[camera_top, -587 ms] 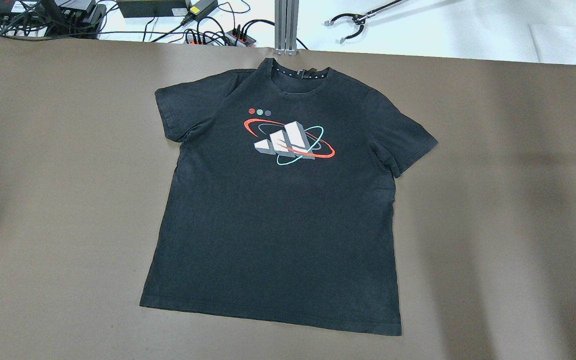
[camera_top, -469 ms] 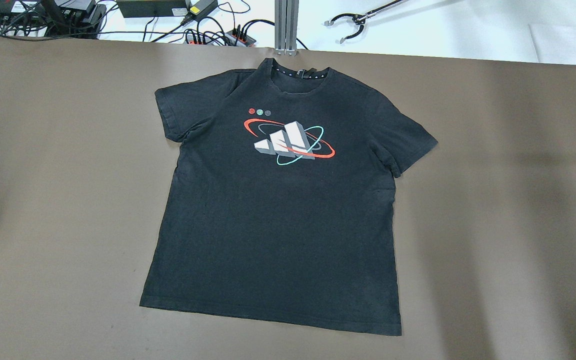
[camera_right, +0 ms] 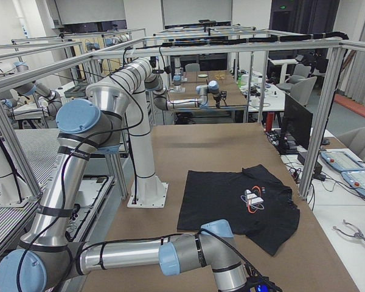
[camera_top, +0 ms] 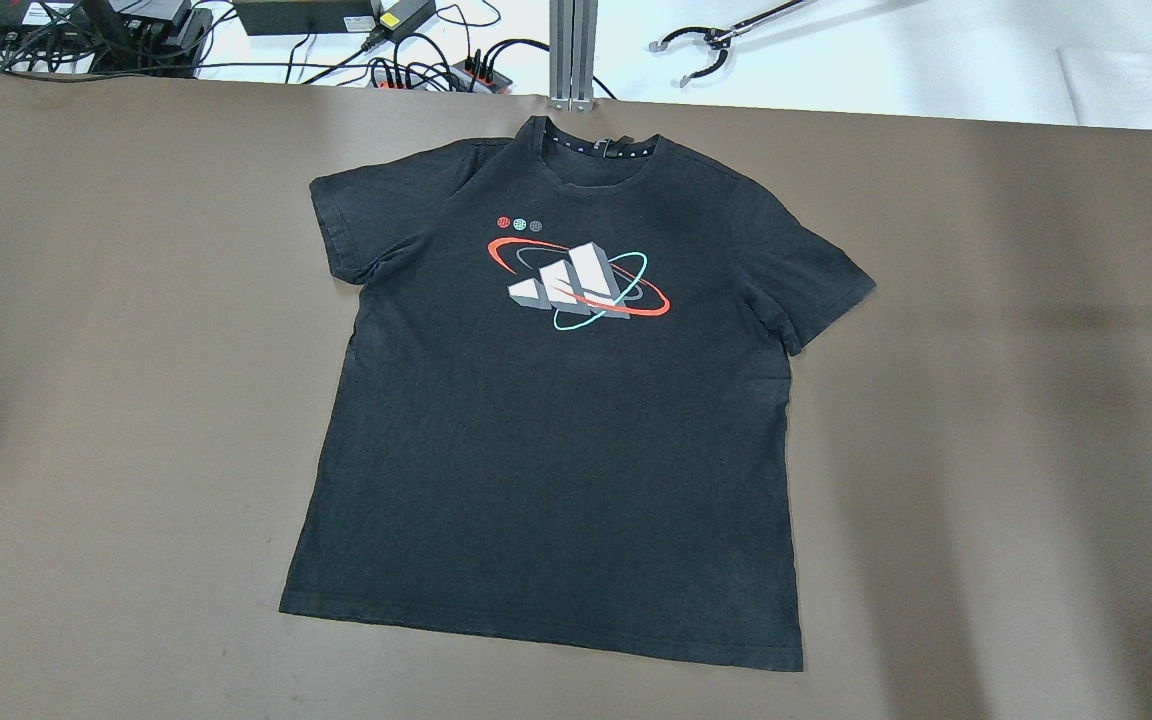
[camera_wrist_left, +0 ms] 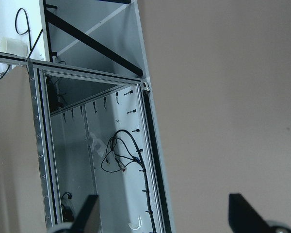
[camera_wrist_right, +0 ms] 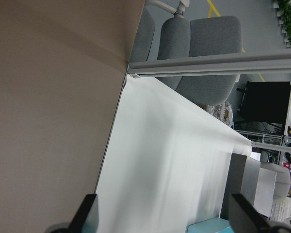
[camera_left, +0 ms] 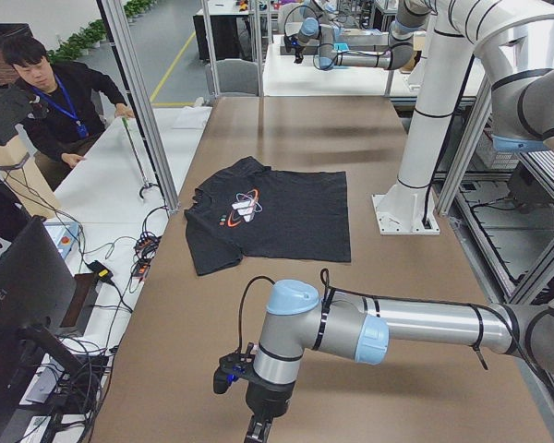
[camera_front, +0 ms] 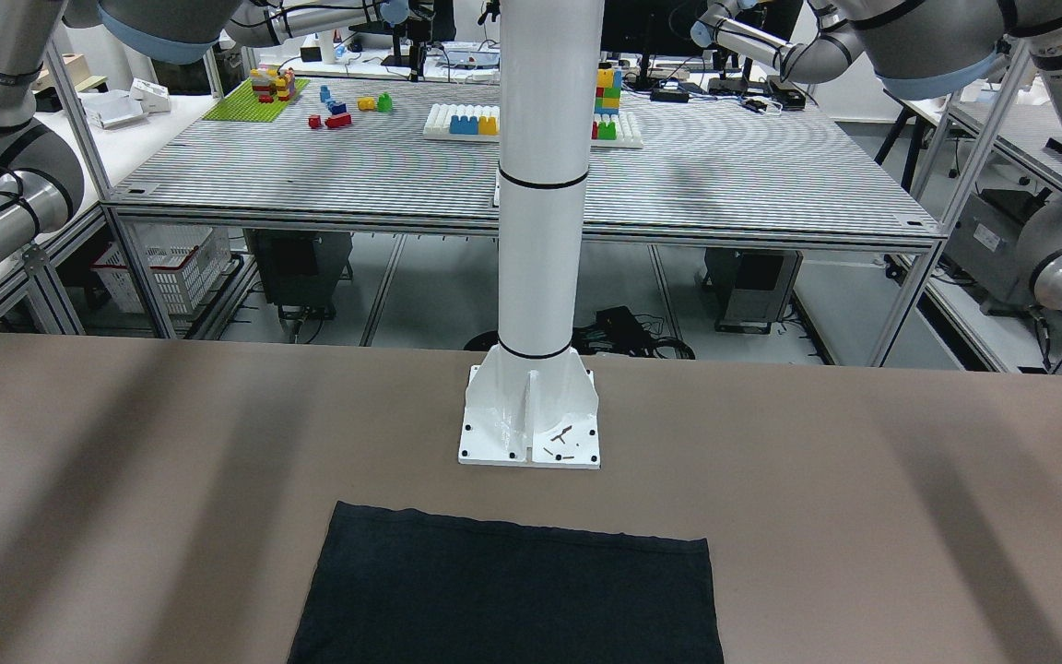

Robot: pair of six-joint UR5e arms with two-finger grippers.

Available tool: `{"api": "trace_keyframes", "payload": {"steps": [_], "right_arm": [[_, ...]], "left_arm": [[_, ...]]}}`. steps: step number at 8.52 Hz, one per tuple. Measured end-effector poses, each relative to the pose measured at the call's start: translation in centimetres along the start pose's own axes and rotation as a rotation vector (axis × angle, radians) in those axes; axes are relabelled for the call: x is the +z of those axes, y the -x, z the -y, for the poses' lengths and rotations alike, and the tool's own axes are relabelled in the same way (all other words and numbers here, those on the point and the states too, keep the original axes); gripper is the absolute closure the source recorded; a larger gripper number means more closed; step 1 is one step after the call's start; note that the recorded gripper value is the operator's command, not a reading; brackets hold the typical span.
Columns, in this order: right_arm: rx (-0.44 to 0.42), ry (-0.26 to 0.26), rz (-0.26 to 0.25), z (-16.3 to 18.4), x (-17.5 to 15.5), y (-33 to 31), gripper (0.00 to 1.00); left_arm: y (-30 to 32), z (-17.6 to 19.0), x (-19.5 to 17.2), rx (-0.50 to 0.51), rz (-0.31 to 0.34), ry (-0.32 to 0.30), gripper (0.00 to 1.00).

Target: Fold clothes

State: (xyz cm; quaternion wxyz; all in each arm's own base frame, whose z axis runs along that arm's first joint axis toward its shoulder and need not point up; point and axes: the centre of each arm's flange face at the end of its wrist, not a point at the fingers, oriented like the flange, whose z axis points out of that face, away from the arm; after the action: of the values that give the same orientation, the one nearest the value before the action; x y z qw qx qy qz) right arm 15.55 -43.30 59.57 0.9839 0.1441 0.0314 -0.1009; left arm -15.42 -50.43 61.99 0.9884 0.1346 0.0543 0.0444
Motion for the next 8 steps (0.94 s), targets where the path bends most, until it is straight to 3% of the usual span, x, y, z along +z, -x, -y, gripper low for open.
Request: {"api": "trace_keyframes", "payload": {"steps": [5, 8], "right_arm": [[0.002, -0.002, 0.008, 0.0, 0.0, 0.1, 0.05], [-0.002, -0.024, 0.003, 0.7, -0.5, 0.0, 0.05]], "left_arm": [[-0.1, 0.2, -0.2, 0.003, 0.002, -0.004, 0.06], [-0.3, 1.6, -1.9, 0.011, 0.005, -0.044, 0.07]]}}
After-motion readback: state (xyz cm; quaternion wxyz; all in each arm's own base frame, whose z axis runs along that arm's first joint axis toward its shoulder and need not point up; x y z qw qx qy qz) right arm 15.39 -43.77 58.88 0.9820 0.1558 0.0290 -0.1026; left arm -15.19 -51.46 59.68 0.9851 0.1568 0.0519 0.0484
